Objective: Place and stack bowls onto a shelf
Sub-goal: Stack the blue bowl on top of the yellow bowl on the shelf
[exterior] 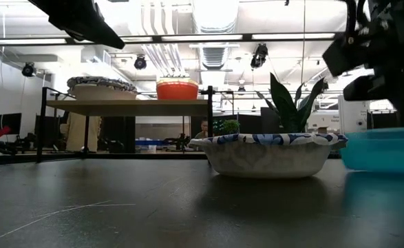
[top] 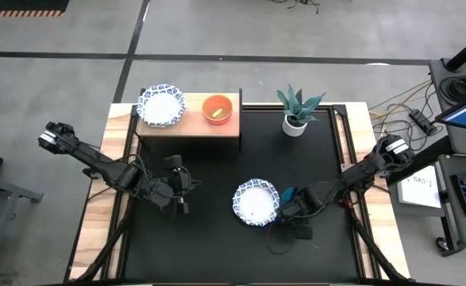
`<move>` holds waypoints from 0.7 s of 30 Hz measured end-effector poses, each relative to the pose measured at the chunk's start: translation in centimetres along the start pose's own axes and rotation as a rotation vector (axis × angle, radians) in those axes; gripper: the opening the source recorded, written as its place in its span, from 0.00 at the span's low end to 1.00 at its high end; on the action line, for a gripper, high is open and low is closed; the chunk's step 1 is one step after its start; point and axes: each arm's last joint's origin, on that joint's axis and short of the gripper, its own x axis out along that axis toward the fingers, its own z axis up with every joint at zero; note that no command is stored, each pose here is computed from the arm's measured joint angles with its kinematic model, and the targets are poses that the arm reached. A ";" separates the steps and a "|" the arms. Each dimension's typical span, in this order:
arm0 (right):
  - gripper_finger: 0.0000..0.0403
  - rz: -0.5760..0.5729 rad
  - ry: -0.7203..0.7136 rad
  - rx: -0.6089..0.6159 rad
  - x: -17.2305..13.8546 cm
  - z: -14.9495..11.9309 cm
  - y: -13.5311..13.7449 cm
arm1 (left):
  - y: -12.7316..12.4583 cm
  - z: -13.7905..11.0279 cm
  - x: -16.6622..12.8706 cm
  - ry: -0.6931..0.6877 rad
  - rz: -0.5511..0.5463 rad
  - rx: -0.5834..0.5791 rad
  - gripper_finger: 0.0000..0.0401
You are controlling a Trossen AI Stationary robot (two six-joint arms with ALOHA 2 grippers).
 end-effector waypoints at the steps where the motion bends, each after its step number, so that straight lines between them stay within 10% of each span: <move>1: 0.04 0.006 -0.005 -0.001 -0.3 -0.1 0.0 | 0.0 0.0 0.0 0.000 0.000 0.000 0.00; 11: 0.02 -0.065 -0.073 0.035 -6.1 -1.2 -0.8 | 0.0 0.0 0.0 0.001 0.001 0.009 0.00; 21: 0.02 -0.253 -0.441 -0.110 -14.6 1.8 -1.2 | 0.0 -0.1 0.0 0.000 0.002 0.019 0.00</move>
